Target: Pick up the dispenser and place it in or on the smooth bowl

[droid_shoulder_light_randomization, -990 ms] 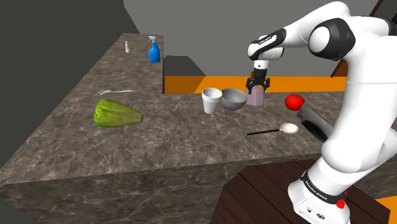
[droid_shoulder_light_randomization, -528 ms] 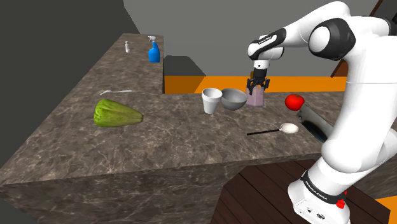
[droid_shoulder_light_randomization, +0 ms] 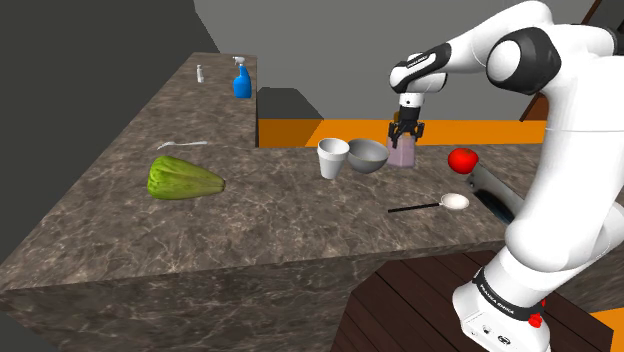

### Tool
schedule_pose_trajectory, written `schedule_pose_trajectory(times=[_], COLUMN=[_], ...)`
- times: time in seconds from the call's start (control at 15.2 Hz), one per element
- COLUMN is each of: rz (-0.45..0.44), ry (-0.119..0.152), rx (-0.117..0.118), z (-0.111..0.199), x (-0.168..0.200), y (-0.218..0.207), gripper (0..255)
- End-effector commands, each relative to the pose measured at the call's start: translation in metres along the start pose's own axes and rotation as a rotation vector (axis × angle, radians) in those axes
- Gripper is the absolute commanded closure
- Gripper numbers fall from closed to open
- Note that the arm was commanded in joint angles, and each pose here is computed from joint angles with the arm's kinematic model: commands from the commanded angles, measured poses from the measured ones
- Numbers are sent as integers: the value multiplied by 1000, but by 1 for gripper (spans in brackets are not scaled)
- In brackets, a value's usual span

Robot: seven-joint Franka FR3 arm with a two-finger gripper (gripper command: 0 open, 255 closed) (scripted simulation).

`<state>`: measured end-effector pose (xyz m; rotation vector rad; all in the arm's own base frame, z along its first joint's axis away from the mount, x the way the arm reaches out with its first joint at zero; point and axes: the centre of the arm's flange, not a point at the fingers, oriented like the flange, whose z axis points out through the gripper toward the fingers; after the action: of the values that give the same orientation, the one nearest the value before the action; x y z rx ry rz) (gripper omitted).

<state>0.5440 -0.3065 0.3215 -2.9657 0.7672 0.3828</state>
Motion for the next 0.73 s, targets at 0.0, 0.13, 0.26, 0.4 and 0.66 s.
schedule_pose_trajectory(times=[0.0,0.13,0.26,0.4,0.66], rz=[0,0,0,0,0], ry=[-1,-1,-1,-1,-1], rx=[0,0,0,0,0], z=[-9,-20,-30,-40,-60], x=[-2,-4,-7,-10,-15], y=[0,1,1,1,1], gripper=[255,255,255,255,255])
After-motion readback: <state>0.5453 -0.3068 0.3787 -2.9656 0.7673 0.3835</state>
